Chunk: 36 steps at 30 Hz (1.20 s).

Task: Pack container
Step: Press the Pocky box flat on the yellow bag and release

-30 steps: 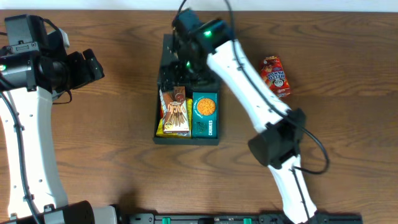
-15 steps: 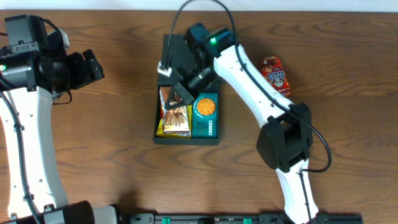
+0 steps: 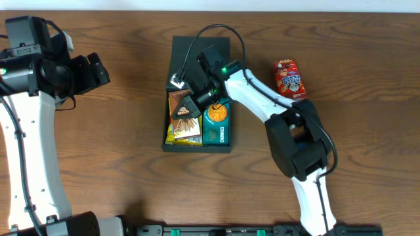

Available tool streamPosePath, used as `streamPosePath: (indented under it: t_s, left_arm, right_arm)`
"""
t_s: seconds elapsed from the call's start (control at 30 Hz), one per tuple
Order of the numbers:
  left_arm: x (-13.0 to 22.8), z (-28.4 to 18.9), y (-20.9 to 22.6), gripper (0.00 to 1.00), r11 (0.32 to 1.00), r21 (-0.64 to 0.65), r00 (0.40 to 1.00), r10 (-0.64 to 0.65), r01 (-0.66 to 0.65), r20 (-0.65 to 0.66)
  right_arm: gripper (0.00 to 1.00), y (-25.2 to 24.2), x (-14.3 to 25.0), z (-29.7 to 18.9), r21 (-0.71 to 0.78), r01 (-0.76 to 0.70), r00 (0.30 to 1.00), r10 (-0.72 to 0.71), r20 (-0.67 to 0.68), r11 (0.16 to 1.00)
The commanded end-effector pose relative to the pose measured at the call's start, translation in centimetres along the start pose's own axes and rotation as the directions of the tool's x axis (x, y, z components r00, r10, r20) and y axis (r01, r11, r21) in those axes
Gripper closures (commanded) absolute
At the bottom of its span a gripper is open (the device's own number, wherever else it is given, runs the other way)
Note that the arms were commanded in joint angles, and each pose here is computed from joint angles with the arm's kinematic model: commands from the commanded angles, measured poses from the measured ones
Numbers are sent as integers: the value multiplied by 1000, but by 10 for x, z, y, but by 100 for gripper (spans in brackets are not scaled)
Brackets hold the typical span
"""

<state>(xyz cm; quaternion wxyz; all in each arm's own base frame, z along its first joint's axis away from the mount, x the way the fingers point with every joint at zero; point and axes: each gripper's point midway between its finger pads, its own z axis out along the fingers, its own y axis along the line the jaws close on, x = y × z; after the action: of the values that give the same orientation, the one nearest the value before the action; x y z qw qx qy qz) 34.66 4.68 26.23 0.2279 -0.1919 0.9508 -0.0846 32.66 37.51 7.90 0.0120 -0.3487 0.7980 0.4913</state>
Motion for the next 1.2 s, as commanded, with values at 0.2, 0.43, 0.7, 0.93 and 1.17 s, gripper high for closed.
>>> streamPosePath:
  t_s: [0.2, 0.43, 0.7, 0.93, 1.17]
  left_arm:
    - [2, 4, 4, 5, 1000, -15, 1000, -6, 6, -14]
    - [2, 4, 4, 5, 1000, -16, 1000, -6, 6, -13]
    - [2, 4, 4, 5, 1000, -16, 1000, -6, 5, -12]
    - [1, 4, 4, 5, 1000, -15, 1000, -5, 5, -9]
    - [0, 4, 4, 5, 1000, -15, 1000, -5, 5, -7]
  right_arm:
    - [98, -31, 15, 18, 228, -61, 996, 75, -53, 972]
    - [98, -12, 5, 13, 115, -73, 997, 77, -25, 991]
    - [98, 25, -24, -35, 67, -15, 998, 11, 61, 998]
    - [99, 45, -28, -89, 172, 80, 990, -99, 104, 982]
    - [98, 12, 36, -81, 304, 29, 993, 8, -117, 952]
